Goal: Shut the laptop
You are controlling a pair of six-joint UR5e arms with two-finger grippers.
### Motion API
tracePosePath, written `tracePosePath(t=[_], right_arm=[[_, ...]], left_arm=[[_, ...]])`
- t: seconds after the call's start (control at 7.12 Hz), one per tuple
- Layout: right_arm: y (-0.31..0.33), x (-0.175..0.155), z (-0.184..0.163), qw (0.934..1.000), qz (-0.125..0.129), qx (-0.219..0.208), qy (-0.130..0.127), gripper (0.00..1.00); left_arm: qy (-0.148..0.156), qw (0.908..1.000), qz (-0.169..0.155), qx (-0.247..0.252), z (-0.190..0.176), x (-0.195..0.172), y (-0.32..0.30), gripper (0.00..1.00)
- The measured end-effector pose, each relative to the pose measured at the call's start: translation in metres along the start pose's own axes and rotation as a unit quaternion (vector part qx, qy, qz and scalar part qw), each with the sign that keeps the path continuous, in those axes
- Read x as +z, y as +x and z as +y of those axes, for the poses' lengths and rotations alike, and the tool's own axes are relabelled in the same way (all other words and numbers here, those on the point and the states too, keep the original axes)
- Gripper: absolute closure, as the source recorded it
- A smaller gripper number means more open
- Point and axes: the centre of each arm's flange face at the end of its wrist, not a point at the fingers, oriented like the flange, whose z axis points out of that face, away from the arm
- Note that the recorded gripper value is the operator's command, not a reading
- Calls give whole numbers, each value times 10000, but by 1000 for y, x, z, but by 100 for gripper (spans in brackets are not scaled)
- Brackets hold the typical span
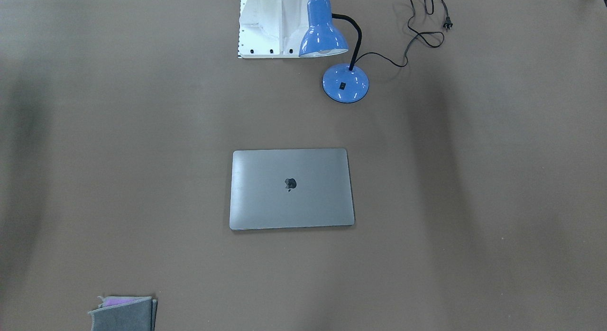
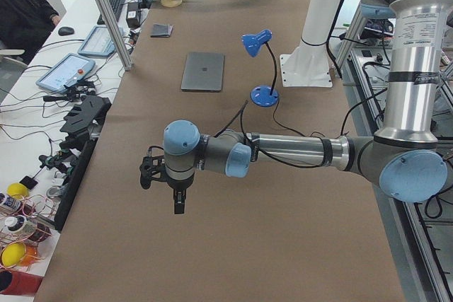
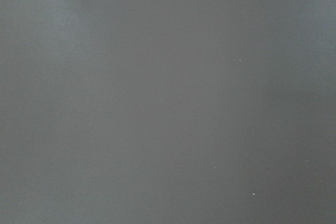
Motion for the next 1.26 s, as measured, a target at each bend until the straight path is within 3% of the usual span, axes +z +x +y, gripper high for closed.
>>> tracePosePath(t=[0.42,1.26], right_arm=[[1,-4,2,9999,-119,27,40,0],[-2,-10,-2,9999,-126,13,89,0]], left_arm=[[5,10000,3,-28,0,-1,0,2],[3,10000,-2,-24,-3,0,0,2]])
